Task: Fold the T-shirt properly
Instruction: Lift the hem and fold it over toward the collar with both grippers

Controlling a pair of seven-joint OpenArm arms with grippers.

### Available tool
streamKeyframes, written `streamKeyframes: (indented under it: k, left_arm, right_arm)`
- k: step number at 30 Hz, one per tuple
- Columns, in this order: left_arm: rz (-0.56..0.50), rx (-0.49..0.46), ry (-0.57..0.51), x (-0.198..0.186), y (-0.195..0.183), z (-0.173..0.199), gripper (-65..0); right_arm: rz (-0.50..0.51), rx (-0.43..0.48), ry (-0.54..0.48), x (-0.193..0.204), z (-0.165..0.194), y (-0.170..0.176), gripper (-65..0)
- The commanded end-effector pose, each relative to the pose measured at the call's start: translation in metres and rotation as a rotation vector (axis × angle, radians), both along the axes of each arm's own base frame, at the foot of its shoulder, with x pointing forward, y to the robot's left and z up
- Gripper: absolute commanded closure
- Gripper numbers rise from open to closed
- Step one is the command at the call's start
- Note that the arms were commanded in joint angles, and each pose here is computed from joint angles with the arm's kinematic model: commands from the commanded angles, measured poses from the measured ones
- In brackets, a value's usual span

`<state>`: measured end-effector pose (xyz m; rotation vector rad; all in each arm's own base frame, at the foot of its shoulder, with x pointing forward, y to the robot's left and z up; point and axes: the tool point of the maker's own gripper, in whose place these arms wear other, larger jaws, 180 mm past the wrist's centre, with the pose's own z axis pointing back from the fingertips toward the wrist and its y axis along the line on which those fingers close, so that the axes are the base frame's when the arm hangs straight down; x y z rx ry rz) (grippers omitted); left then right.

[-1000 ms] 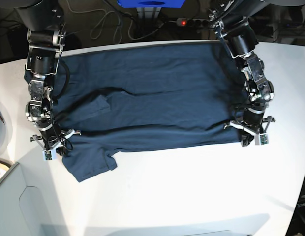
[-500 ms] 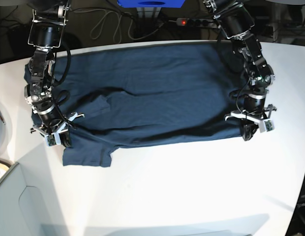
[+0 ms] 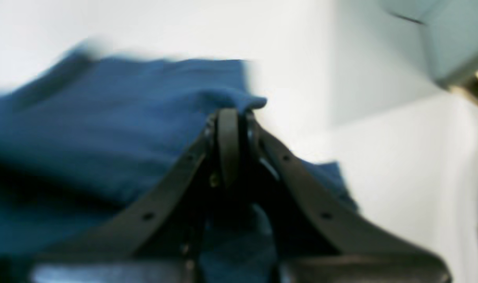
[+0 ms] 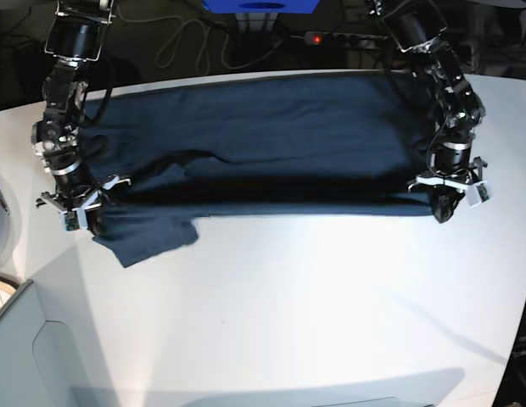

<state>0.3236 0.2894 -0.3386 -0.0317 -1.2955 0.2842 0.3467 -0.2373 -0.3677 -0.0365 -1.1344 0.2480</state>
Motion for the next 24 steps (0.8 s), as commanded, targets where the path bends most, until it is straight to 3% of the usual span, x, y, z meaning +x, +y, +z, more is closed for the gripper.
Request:
streamKeyframes:
  k: [1, 5, 16, 20, 24]
  left_arm:
    - [-0.001, 0.013, -0.061, 0.006, 0.002, 0.017, 0.0]
    - [-0.002, 0.022, -0.068, 0.002, 0.001, 0.021, 0.0]
    - [-0.004, 0.011, 0.038, -0.032, -0.002, -0.013, 0.0]
    - [-0.004, 0.010, 0.046, -0.034, -0.002, -0.016, 0.0]
    - [-0.007, 0.009, 0.046, -0.034, -0.003, -0.016, 0.0]
  right_arm:
    - [0.008, 0.007, -0.063, 0.009, 0.018, 0.000, -0.1]
    - [0.008, 0.005, -0.040, 0.001, 0.010, -0.001, -0.1]
    - [0.008, -0.004, 0.020, -0.015, -0.007, -0.002, -0.6]
    - [-0.009, -0.031, 0.125, -0.021, -0.020, -0.007, -13.8]
    - [0.026, -0.057, 0.082, -0.019, 0.001, -0.001, -32.3]
